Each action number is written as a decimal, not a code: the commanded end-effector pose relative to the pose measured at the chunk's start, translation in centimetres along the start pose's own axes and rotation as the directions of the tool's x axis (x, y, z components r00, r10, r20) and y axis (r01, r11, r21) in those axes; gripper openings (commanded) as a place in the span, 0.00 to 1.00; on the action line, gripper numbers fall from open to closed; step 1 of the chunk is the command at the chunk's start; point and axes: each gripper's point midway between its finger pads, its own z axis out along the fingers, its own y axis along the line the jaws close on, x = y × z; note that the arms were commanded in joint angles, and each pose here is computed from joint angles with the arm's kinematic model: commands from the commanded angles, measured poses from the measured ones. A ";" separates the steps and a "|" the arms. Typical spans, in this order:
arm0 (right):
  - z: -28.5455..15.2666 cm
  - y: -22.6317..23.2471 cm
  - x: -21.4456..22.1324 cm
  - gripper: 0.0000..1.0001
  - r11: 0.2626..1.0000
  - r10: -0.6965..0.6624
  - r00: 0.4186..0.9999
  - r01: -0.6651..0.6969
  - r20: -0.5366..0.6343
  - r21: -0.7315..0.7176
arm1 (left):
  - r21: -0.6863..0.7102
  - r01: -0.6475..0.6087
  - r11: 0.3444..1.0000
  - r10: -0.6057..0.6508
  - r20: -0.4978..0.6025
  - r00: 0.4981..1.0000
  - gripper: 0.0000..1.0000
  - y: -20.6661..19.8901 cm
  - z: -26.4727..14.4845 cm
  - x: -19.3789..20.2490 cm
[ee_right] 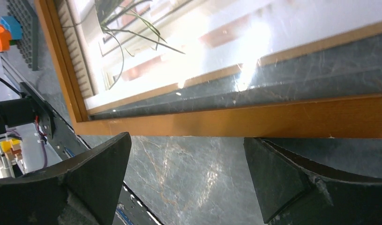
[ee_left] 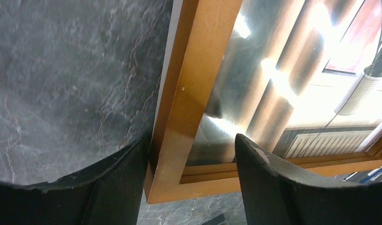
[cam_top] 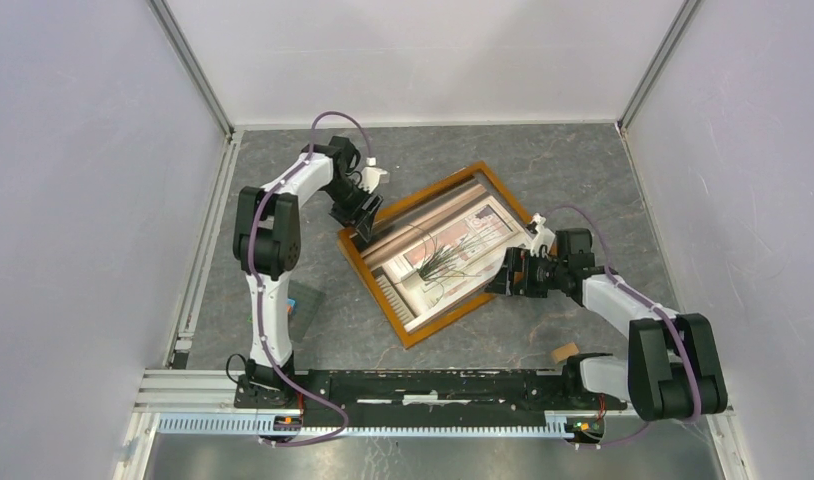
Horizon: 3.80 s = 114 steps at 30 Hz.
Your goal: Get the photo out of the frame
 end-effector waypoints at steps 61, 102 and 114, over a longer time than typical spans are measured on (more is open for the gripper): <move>-0.6 -1.0 -15.1 0.97 0.934 -0.356 0.929 0.351 0.100 0.067 | -0.128 -0.490 0.862 0.506 0.263 0.821 0.95 -14.2 -7.2 2.2; 0.6 -2.5 -8.4 0.91 0.970 -0.244 0.970 0.244 -0.004 -0.026 | -0.026 -0.751 0.660 0.751 0.034 0.660 0.30 -20.6 3.9 1.4; 0.5 -2.7 -7.0 0.91 0.973 -0.231 0.973 0.230 -0.023 -0.027 | -0.071 -0.774 0.629 0.776 0.000 0.630 0.85 -19.1 5.0 2.3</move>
